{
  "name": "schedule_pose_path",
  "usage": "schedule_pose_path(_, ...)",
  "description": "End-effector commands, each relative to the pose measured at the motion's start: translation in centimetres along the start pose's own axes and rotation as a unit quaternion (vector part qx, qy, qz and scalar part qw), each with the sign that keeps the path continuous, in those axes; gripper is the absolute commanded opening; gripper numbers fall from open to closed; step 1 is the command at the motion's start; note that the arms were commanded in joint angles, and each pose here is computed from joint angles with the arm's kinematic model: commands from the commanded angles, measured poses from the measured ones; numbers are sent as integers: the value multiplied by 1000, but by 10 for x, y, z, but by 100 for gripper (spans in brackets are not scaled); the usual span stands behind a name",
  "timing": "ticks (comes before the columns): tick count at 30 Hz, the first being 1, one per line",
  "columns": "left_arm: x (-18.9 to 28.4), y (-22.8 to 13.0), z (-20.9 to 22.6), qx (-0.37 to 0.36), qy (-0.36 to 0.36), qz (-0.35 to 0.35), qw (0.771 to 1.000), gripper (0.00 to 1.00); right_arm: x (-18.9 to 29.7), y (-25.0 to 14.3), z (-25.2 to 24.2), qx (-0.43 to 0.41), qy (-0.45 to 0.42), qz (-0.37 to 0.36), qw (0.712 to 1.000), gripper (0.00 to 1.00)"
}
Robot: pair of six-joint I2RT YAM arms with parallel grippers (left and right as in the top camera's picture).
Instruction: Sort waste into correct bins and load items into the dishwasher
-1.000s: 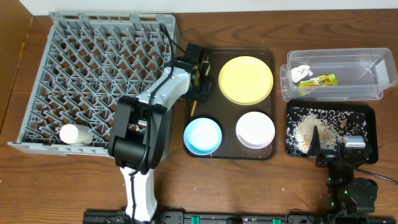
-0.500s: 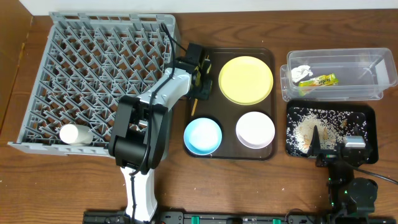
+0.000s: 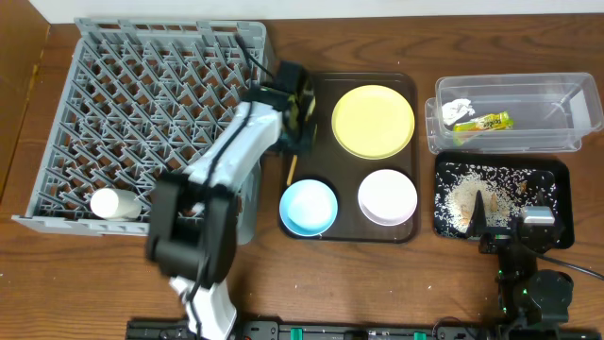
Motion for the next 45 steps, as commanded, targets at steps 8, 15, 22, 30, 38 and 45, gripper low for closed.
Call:
schedule_pose_path(8,103,-17,84,46,174,-48,982,8,0,-1,-3,-6,-6,-1,1000,99)
schedule_pose_path(15,69,-42,111,59,177,14,982,8,0,-1,-3,-6,-6,-1,1000,99)
schedule_pose_path(22,70,-34,114,62,180,-2,982,39,0,-1,-3,-6,-6,-1,1000,99)
schedule_pose_path(30,115,9,30,29,18,-113,993,46,0,-1,-3,-6,-6,-1,1000,99)
schedule_pose_path(38,93,-4,-76,-28,-123,-72,989,46,0,-1,-3,-6,-6,-1,1000,99)
schedule_pose_path(45,36,-26,-129,-65,-192,-17,979,56,0,-1,-3,-6,-6,-1,1000,99)
Point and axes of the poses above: each gripper's point midway between its finger pads, its own x axis back along the fingers, its own z axis along the line the jaws close on, y = z × x, the point moved 1 cm from there along x, back along the fingers, and after that the axes turned 9 degrees about -x, right-handed, at the moved point
